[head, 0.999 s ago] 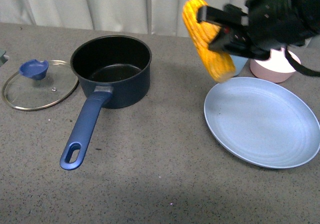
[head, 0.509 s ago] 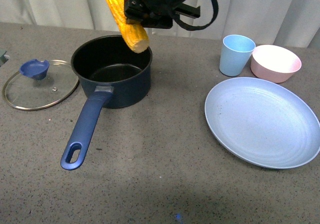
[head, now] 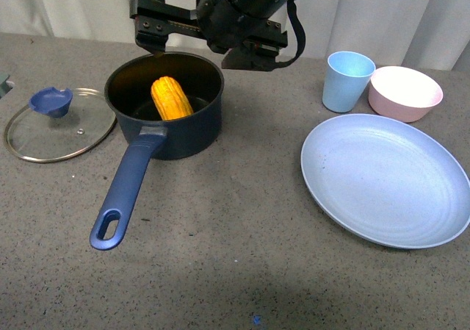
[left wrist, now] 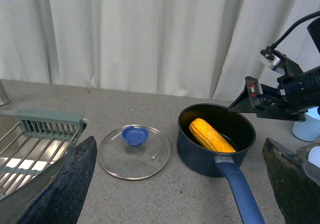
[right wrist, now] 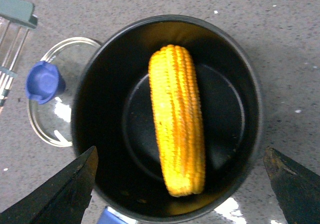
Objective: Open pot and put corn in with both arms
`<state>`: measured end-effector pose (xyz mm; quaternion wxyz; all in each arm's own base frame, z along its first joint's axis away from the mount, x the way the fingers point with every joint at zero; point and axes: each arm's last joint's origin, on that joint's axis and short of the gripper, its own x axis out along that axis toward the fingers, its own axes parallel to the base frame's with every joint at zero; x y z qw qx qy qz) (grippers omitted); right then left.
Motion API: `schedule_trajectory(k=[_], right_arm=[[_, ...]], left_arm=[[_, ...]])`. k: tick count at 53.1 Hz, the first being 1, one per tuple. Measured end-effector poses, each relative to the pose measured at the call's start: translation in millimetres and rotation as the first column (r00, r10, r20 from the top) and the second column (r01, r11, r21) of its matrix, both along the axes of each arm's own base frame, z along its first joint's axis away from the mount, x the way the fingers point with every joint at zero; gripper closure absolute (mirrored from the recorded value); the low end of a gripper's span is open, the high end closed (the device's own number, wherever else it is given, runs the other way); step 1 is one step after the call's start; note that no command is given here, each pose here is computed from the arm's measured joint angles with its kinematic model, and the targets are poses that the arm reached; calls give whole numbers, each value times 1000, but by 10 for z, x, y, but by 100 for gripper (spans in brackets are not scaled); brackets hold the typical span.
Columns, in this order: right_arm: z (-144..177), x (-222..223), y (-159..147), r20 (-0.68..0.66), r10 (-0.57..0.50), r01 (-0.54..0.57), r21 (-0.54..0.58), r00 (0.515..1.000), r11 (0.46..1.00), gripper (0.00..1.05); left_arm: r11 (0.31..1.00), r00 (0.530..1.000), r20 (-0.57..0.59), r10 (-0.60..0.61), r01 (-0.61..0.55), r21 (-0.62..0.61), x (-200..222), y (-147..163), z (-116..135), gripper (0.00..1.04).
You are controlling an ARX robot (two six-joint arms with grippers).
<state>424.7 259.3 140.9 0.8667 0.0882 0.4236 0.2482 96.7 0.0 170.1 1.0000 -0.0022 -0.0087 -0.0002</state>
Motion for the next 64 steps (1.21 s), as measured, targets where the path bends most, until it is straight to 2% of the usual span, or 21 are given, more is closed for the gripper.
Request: schedule_trajectory(k=[6,13,17,24,32,37,38,43,46,48,53,64], right_arm=[[41,-112,-232,115,-70,79,-69,991,994,9],[354,-446,-668,333,-133,178,-110,933,978,9],[423,-764,-983,403,-163,233,-132,901,963,9],[318,-1287,-1427,456,-206,323,-194,866,926,9],[241,-1716,-1778,505,-271,414,-194,820,889,9],[138,-1947,-1943,500,-299,449,-209,813,869,9],[120,-1953,-1951,514,-302,458,-208,803,864,11],[84,-2084,-2061,703,-334,496,-32,628,867,32],[158,-2144,-2120,749,-351,502,29,562,865,41],[195,-2177,-2152,762,-356,503,47,540,863,47],[226,-2294,-2234,774,-357,501,60,523,863,62],[190,-2490,-2366,766,-356,507,45,536,861,95]], left_arm=[[1000,1000,0,0,0,0,0,0,0,7],[1000,1000,0,0,0,0,0,0,0,7],[1000,1000,0,0,0,0,0,0,0,7],[1000,1000,0,0,0,0,0,0,0,7],[1000,1000,0,0,0,0,0,0,0,7],[1000,1000,0,0,0,0,0,0,0,7],[1000,1000,0,0,0,0,0,0,0,7],[1000,1000,0,0,0,0,0,0,0,7],[1000,1000,-1,0,0,0,1,0,-1,7],[1000,1000,-1,0,0,0,1,0,-1,7],[1000,1000,0,0,0,0,0,0,0,7],[1000,1000,0,0,0,0,0,0,0,7]])
